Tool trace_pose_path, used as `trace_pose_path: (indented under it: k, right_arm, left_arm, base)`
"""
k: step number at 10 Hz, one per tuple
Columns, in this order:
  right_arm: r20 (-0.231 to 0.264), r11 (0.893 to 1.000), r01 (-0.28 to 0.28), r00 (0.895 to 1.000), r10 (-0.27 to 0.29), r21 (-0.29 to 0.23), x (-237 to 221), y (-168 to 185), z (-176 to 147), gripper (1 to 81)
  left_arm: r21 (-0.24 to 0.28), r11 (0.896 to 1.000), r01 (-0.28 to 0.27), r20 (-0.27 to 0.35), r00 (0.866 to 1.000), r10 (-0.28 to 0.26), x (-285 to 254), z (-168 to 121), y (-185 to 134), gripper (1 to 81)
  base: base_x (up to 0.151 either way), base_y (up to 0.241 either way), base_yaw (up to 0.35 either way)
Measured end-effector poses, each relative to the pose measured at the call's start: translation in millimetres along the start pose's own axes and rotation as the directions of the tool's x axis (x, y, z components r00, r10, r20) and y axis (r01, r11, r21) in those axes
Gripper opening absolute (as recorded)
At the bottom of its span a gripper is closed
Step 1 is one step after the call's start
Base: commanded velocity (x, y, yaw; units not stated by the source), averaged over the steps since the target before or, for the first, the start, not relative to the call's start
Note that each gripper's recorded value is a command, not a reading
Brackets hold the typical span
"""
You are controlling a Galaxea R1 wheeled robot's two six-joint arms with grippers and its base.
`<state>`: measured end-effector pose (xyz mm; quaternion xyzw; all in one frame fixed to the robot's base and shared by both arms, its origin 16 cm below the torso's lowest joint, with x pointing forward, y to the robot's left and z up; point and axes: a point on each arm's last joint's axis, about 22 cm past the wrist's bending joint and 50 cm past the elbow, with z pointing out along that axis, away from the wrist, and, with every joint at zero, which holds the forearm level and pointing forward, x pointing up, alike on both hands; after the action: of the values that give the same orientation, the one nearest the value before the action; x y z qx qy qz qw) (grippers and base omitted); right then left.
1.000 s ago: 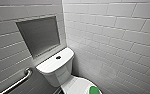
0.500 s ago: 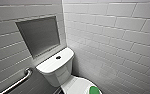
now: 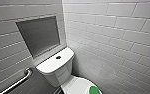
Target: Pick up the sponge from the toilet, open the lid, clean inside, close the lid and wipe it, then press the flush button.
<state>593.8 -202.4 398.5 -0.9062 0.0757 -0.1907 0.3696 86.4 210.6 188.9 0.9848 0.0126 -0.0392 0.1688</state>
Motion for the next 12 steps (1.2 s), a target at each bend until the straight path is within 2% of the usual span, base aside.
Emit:
trace_pose_path:
  k: [2,4,8,12]
  right_arm:
    - [-0.033,0.998,-0.062,0.998,0.061,-0.013,28.1,3.7,-4.7,81.1]
    - [-0.039,0.994,-0.107,0.994,0.107,-0.009,33.1,1.3,-1.3,81.1]
    - [-0.033,0.99,-0.14,0.99,0.139,-0.011,27.7,-3.5,26.1,81.1]
    - [0.009,0.989,-0.146,0.989,0.147,-0.01,10.6,-17.9,55.5,81.1]
  left_arm:
    - [-0.005,1.0,0.0,0.0,1.0,0.0,0.1,1.3,4.2,81.1]
    - [-0.006,1.0,0.0,-0.001,1.0,0.0,0.3,1.8,5.5,81.1]
    - [-0.002,1.0,0.001,-0.004,1.0,-0.001,1.0,1.6,3.8,81.1]
    - [0.007,1.0,0.0,-0.004,1.0,0.0,0.6,0.9,-1.1,81.1]
  base:
    - [0.0,0.0,0.0]
    - [0.0,0.0,0.0]
    - [0.0,0.0,0.0]
    - [0.0,0.0,0.0]
